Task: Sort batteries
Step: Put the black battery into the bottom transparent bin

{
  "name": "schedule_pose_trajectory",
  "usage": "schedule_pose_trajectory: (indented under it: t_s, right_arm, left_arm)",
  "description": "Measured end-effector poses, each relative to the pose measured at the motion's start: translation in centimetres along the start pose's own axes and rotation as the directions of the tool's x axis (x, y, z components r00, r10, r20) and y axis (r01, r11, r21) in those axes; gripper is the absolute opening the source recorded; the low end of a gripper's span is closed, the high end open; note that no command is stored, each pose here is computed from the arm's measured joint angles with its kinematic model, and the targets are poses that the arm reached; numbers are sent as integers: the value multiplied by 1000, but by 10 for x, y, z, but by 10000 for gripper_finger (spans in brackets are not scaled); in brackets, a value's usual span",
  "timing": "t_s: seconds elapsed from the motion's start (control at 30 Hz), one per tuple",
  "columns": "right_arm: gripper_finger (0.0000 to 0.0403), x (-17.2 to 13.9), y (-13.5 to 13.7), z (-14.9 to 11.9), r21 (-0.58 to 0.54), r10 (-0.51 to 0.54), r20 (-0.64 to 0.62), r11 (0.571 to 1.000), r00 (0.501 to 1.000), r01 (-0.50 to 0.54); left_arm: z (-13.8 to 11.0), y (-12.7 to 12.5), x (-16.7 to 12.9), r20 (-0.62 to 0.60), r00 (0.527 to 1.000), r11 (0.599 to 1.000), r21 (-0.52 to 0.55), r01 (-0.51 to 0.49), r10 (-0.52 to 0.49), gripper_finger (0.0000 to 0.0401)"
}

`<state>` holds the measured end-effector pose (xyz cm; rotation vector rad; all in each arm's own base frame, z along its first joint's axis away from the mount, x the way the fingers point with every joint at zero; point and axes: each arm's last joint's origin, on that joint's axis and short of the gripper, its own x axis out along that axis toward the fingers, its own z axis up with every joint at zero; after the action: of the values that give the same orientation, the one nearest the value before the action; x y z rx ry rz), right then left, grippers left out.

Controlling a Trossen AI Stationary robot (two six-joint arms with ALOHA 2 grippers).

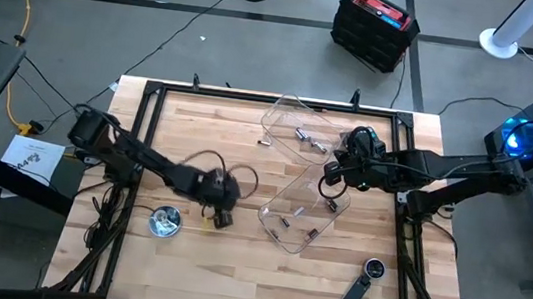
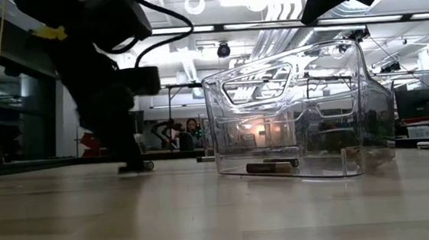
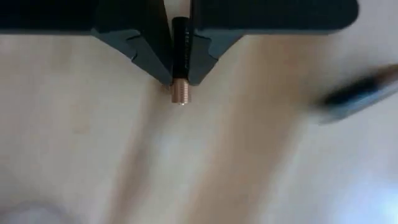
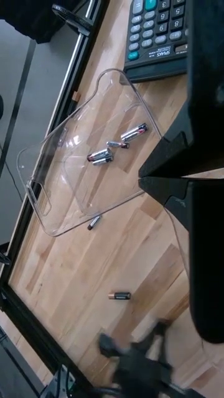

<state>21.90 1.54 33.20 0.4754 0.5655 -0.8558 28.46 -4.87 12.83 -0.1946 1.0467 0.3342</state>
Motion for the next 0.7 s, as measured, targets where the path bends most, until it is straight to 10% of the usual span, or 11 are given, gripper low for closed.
schedule_pose_trajectory:
  t_s: [0.2,0.4,0.7]
  right_arm:
    - [0,0,0,0,4,-2,2,1000,1000,2]
    - [0,0,0,0,11,1,6,1000,1000,-1]
    - [0,0,0,1,32,-3,15,999,1000,2]
  left_arm:
    - [44,30,-48,306,952,1000,8,1,-3,17]
    - [86,37,-79,651,726,966,44,256,-222,22]
    - [107,-29,-35,463,686,826,254,504,-561,34]
